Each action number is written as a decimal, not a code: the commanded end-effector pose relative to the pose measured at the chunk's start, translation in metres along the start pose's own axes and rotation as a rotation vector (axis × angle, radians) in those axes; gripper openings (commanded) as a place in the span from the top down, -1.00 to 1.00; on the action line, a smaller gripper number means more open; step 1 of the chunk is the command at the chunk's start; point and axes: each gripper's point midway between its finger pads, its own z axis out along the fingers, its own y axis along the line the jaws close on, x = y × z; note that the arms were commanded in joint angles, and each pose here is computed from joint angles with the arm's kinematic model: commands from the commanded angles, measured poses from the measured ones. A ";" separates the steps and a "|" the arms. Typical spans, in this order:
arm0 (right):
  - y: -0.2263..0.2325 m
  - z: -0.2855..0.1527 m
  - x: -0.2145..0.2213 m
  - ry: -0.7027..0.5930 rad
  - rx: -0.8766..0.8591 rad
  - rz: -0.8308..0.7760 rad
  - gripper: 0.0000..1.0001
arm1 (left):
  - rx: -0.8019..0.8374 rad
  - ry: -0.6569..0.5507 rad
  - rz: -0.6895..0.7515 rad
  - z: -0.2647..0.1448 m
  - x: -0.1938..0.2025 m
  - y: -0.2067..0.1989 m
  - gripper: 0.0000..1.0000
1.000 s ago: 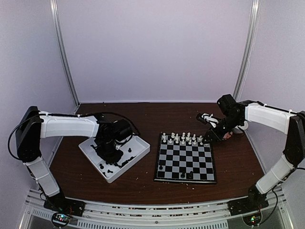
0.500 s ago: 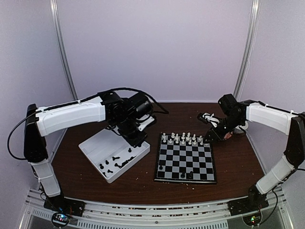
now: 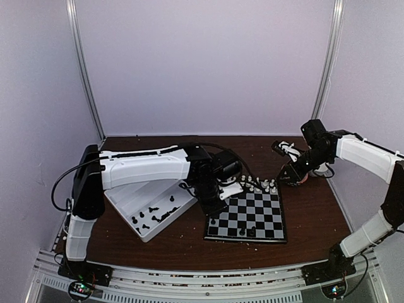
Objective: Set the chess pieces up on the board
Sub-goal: Place the pawn at g7.
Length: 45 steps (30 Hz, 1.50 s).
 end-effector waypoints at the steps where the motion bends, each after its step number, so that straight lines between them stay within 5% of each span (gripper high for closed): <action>1: 0.000 0.003 0.003 0.004 -0.010 0.004 0.34 | 0.024 -0.019 0.084 0.001 -0.016 -0.009 1.00; 45: 0.002 0.008 0.007 0.021 -0.035 -0.002 0.34 | 0.043 0.069 0.148 0.051 -0.017 -0.015 1.00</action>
